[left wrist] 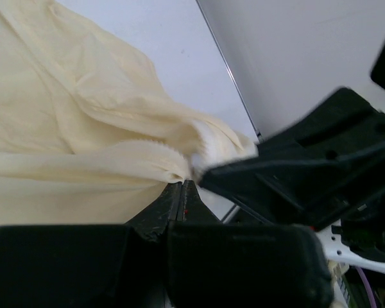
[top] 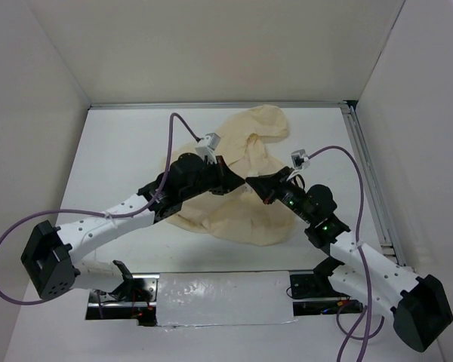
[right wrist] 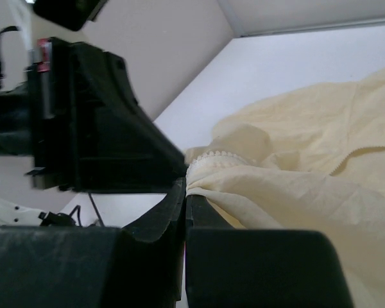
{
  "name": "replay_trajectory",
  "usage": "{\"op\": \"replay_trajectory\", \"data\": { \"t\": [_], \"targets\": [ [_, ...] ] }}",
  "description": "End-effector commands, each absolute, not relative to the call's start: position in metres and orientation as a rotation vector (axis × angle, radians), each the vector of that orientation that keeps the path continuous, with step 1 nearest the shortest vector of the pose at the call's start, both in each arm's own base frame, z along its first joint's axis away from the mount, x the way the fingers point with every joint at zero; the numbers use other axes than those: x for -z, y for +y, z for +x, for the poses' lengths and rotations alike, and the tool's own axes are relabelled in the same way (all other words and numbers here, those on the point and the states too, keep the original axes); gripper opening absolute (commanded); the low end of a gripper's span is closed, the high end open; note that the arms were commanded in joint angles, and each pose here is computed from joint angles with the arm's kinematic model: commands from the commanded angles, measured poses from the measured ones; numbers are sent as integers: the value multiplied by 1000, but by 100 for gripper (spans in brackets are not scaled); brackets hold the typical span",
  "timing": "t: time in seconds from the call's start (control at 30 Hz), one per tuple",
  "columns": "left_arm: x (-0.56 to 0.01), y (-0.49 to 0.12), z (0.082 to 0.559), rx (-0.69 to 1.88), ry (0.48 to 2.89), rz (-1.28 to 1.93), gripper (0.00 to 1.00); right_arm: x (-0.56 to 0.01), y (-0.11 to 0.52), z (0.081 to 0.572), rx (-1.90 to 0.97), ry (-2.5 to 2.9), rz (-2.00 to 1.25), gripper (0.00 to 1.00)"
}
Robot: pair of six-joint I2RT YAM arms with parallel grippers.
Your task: Zip up the jacket
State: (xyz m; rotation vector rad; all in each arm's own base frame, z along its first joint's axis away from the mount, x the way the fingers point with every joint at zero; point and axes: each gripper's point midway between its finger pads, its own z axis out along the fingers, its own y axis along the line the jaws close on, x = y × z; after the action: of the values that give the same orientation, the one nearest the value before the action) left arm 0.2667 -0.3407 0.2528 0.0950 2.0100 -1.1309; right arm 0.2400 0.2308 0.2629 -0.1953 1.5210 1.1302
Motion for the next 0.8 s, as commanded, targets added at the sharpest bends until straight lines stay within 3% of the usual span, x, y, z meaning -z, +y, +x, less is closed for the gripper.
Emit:
{"op": "replay_trajectory", "data": {
  "t": [0.0,0.2,0.33,0.63,0.77],
  "targets": [
    [-300,-357,245,1242,1895,162,0,-289,218,264,-993,1452,-87,0],
    [-299,-360,217,1194,1923,179,0,-297,205,283,-925,1411,64,0],
    [-290,-368,207,1210,1949,235,0,-314,218,272,-1031,1357,2,0],
    [-279,-331,223,1032,1995,67,0,-314,206,249,-1024,1452,-52,0],
    [-300,-315,222,1062,1902,33,0,-304,205,234,-1062,1508,-88,0]
  ]
}}
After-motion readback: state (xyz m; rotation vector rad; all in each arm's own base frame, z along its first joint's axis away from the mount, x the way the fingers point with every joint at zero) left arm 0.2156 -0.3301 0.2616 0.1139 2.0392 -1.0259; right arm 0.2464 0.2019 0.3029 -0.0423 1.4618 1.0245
